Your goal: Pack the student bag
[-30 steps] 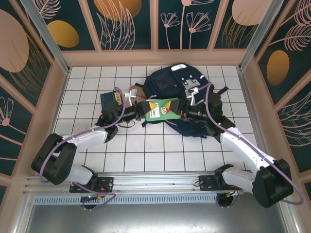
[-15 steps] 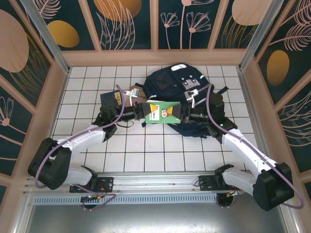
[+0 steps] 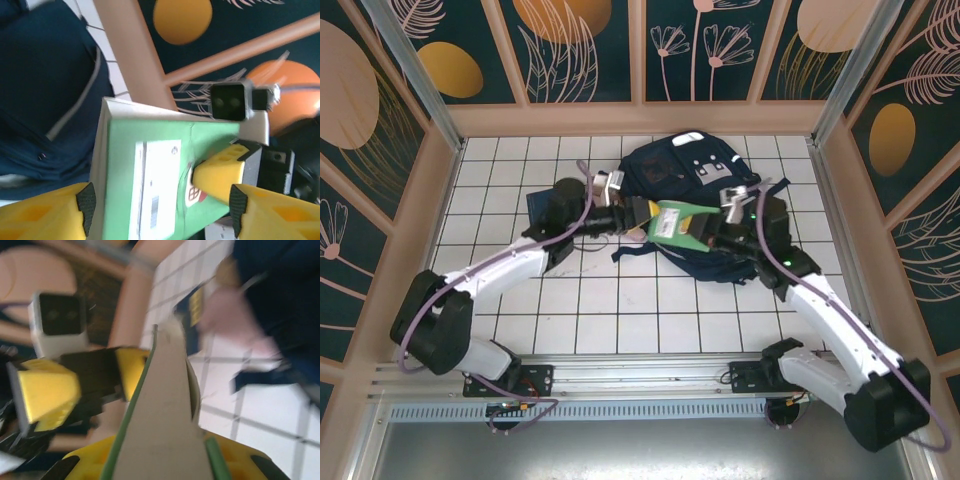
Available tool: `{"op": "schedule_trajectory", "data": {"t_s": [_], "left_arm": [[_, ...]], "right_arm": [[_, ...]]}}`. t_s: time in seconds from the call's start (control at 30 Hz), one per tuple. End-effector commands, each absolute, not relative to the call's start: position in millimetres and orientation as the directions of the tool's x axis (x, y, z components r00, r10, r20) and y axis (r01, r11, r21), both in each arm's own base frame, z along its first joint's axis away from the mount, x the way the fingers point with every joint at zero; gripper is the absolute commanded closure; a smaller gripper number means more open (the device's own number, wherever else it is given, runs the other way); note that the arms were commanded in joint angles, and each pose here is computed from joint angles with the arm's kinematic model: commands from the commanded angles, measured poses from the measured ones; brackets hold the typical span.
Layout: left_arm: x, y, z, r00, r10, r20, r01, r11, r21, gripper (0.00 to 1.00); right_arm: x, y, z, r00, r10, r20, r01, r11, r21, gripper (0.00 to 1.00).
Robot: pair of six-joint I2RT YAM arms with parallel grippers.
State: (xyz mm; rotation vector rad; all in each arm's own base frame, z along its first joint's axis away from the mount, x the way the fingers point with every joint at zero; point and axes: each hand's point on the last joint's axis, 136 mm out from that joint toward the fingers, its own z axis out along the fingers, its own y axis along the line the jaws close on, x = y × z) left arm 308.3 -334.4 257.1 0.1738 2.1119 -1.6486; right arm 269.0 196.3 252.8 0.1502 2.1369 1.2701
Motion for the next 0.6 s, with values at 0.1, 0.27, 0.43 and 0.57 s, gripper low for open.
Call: {"op": "schedule_trajectory", "data": {"t_s": [0.1, 0.27, 0.43, 0.57], "left_arm": [[380.4, -362.1, 206.9, -0.881, -0.074, -0.467, 0.352, 0.556, -0.753, 0.26], [413.0, -426.0, 180.4, -0.888, 0.035, -0.459, 0.381, 0.616, -0.689, 0.25], [419.0, -490.9, 161.4, -0.866, 0.145, -0.479, 0.467, 0.579, -0.668, 0.24], [417.5, -515.6, 136.1, -0.871, 0.168, -0.462, 0.475, 0.531, -0.702, 0.26]], "right_arm": [[271.1, 53.6, 274.6, -0.406, 0.621, -0.671, 0.197, 0.776, 0.599, 1.0], [252.4, 8.2, 297.3, -0.239, 0.613, -0.753, 0.31, 0.783, 0.54, 1.0], [243.3, -4.6, 308.6, -0.159, 0.607, -0.779, 0.313, 0.779, 0.543, 1.0], [248.4, 2.1, 307.6, -0.177, 0.605, -0.777, 0.281, 0.787, 0.549, 1.0]]}}
